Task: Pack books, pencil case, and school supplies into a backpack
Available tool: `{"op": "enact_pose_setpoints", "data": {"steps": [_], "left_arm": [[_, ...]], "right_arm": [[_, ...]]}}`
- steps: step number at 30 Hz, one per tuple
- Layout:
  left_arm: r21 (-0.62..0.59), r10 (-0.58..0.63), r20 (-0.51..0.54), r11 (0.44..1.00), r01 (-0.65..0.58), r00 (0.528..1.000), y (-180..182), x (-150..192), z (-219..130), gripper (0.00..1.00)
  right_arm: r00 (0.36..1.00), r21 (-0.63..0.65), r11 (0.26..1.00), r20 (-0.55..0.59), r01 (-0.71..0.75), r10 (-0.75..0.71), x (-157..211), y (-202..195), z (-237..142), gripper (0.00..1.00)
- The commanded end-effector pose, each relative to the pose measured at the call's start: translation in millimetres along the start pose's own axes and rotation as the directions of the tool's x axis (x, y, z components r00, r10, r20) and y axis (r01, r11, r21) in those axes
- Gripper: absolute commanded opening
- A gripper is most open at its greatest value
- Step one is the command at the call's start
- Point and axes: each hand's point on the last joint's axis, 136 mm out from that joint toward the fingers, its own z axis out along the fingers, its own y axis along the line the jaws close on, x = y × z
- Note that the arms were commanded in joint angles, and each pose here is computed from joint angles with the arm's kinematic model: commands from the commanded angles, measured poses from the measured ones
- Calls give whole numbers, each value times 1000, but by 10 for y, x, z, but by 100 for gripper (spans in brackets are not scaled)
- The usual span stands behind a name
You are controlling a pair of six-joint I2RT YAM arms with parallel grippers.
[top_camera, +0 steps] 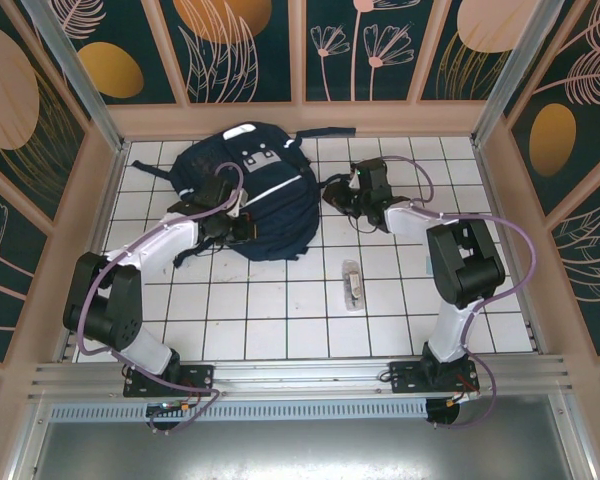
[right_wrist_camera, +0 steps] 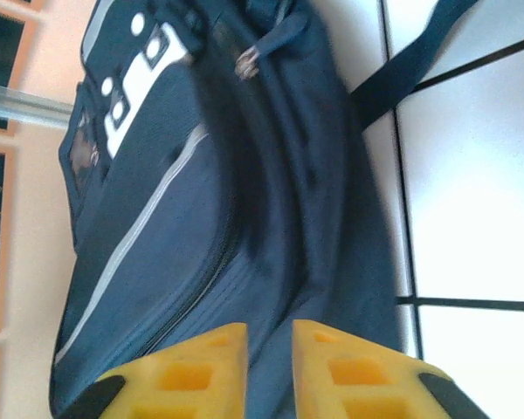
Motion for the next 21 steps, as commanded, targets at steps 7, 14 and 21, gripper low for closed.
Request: {"op": "enact_pose_setpoints", "data": {"steps": [7,14,21], "left_arm": [[296,107,5,950,-103,994,-1046,28,-2,0],[354,144,-29,927,-125,989,-1298,258,31,0],[254,152,-29,957,-140,988,-1123,291,87,0]], "right_arm": [[997,-158,986,-68,-55,45,203,537,130,45],[994,-187,978,-68,-91,80,142,534,331,47],[996,-192,977,-32,-93,88,109,447,349,0]]}}
